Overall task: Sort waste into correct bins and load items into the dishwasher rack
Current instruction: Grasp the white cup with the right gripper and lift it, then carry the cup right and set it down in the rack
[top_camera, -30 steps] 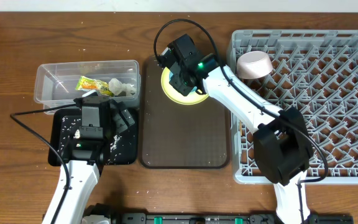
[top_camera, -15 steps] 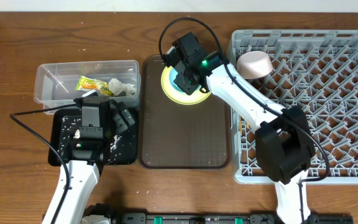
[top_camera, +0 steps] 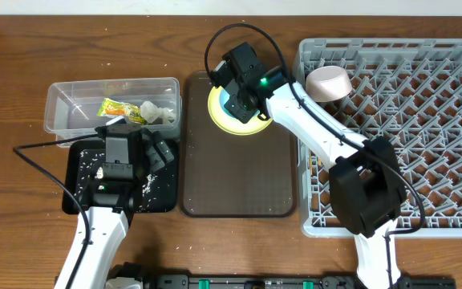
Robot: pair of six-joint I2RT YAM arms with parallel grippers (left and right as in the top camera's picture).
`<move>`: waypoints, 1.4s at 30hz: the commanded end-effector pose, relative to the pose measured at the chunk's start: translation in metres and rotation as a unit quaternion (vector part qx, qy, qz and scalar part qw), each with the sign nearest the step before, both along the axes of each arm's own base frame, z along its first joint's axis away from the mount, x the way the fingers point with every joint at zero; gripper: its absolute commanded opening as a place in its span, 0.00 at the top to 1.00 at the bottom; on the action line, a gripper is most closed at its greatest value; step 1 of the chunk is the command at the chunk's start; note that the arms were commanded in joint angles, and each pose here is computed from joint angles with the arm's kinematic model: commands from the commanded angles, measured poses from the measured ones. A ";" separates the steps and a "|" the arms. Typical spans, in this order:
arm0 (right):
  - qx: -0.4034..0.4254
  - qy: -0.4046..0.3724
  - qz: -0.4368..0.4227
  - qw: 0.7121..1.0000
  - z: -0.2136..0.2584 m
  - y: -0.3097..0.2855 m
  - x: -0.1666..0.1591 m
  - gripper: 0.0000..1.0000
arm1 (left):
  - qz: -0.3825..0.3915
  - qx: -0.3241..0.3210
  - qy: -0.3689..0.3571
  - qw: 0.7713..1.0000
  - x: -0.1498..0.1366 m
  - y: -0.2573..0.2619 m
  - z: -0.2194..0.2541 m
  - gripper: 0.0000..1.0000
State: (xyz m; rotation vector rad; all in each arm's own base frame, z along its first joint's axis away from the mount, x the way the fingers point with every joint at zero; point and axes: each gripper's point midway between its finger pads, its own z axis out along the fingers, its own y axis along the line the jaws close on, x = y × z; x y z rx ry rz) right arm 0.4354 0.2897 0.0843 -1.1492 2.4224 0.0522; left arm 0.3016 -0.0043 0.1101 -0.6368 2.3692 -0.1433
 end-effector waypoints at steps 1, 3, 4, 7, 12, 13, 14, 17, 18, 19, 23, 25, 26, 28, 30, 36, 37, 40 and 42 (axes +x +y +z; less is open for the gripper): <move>0.007 0.000 -0.020 1.000 0.004 -0.003 0.003 0.99 | 0.001 0.003 -0.006 1.000 0.003 0.002 0.005 0.03; 0.032 -0.008 -0.031 0.999 0.022 0.002 0.004 0.99 | 0.001 0.003 -0.005 1.000 0.003 0.002 0.005 0.03; 0.048 -0.014 -0.029 0.998 0.035 0.005 0.004 0.99 | 0.001 0.003 -0.005 1.000 0.003 0.002 0.005 0.03; 0.101 -0.031 -0.014 0.994 0.081 0.016 -0.001 0.99 | 0.001 0.003 -0.005 1.000 0.003 0.002 0.005 0.03; 0.189 -0.040 -0.028 0.981 0.160 0.008 -0.025 0.99 | 0.001 0.003 -0.005 1.000 0.003 0.002 0.005 0.03; 0.202 -0.035 -0.032 0.978 0.170 0.004 -0.030 0.99 | 0.001 0.003 -0.005 1.000 0.003 0.002 0.005 0.03; 0.216 -0.026 -0.037 0.975 0.180 -0.004 -0.037 0.99 | 0.001 0.003 -0.005 1.000 0.003 0.002 0.005 0.03; 0.259 0.023 -0.053 0.964 0.201 -0.027 -0.056 0.99 | 0.001 0.003 -0.005 1.000 0.003 0.002 0.005 0.03; 0.271 0.043 -0.065 0.959 0.204 -0.035 -0.061 0.99 | 0.001 0.003 -0.005 1.000 0.003 0.002 0.005 0.03; 0.286 0.071 -0.083 0.952 0.206 -0.047 -0.067 0.99 | 0.001 0.003 -0.005 1.000 0.003 0.002 0.005 0.03; 0.311 0.155 -0.127 0.929 0.200 -0.086 -0.081 0.99 | 0.001 0.003 -0.005 1.000 0.003 0.002 0.005 0.03; 0.316 0.184 -0.142 0.920 0.191 -0.102 -0.086 0.99 | 0.001 0.003 -0.005 1.000 0.003 0.002 0.005 0.03; 0.321 0.198 -0.145 0.915 0.186 -0.108 -0.088 0.99 | 0.001 0.003 -0.005 1.000 0.003 0.002 0.005 0.03; 0.339 0.222 -0.142 0.903 0.179 -0.115 -0.092 0.99 | 0.001 0.003 -0.005 1.000 0.003 0.002 0.005 0.03; 0.375 0.244 -0.125 0.885 0.174 -0.116 -0.096 0.99 | 0.001 0.003 -0.005 1.000 0.003 0.002 0.005 0.03; 0.474 0.279 -0.111 0.827 0.161 -0.140 -0.101 0.99 | 0.000 0.002 -0.003 1.000 0.002 0.001 0.005 0.03; 0.487 0.282 -0.112 0.819 0.155 -0.146 -0.102 0.99 | 0.000 0.002 -0.003 1.000 0.002 0.001 0.005 0.03; 0.516 0.282 -0.111 0.801 0.144 -0.154 -0.103 0.99 | 0.000 0.002 -0.003 1.000 0.002 0.001 0.005 0.03; 0.539 0.278 -0.106 0.788 0.137 -0.158 -0.103 0.99 | 0.000 0.002 -0.003 1.000 0.002 0.001 0.005 0.03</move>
